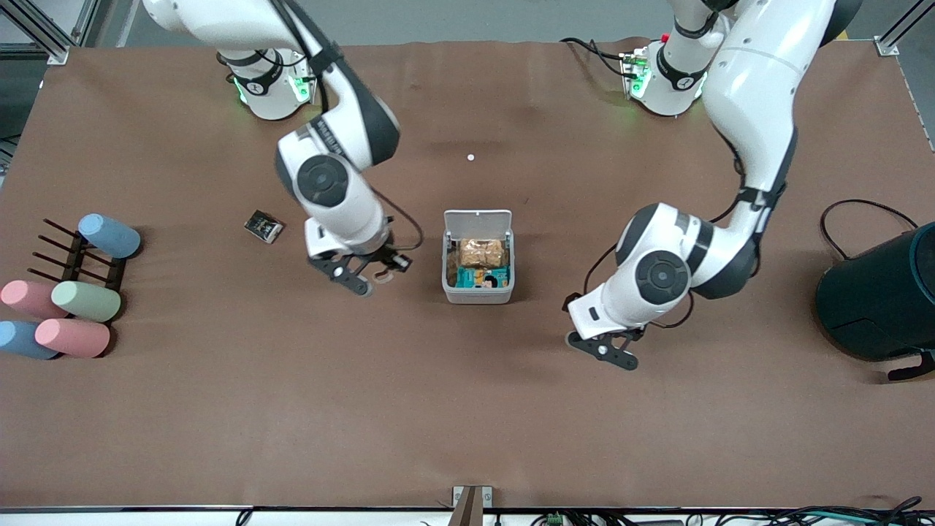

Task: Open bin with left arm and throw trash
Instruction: 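Drop the white strip into the bin while the left gripper reaches the tape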

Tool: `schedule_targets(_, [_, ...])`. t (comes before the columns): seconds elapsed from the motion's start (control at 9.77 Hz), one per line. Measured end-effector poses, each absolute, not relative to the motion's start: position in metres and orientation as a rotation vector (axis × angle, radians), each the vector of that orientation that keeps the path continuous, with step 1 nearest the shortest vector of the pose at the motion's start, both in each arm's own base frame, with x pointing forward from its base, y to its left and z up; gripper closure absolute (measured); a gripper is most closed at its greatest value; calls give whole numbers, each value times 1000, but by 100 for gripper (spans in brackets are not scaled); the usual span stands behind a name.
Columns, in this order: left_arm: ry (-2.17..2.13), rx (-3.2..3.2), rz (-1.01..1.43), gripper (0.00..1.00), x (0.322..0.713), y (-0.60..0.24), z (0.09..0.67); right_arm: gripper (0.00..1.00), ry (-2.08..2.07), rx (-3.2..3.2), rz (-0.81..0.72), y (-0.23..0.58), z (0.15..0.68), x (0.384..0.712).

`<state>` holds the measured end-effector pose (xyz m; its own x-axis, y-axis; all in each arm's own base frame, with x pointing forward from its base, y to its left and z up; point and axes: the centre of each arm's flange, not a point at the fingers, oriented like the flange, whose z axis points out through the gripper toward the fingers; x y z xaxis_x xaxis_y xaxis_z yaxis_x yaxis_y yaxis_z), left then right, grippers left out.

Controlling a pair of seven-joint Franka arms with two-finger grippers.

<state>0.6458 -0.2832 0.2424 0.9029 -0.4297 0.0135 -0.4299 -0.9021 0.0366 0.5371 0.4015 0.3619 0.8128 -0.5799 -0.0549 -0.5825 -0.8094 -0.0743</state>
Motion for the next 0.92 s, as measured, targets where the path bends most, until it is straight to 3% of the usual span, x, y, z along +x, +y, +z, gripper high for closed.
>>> schedule_targets(0.2, [-697, 3014, 43, 0, 630, -273, 193, 94, 1031, -2842, 30, 447, 368, 520])
schedule_targets(0.51, [-677, 3002, 91, 1, 625, -263, 176, 94, 1124, -2753, 6, 495, 344, 497])
schedule_targets(0.61, [-671, 3002, 104, 7, 625, -260, 174, 92, 1136, -2747, 5, 497, 336, 498])
schedule_targets(0.72, [-669, 3008, 111, 12, 626, -256, 173, 84, 1141, -2749, 6, 496, 331, 500])
schedule_targets(0.82, [-690, 3016, 127, 30, 628, -253, 174, 79, 1144, -2752, 8, 496, 328, 500])
schedule_targets(0.92, [-723, 3024, 144, 33, 630, -252, 175, 67, 1150, -2751, 6, 495, 327, 502])
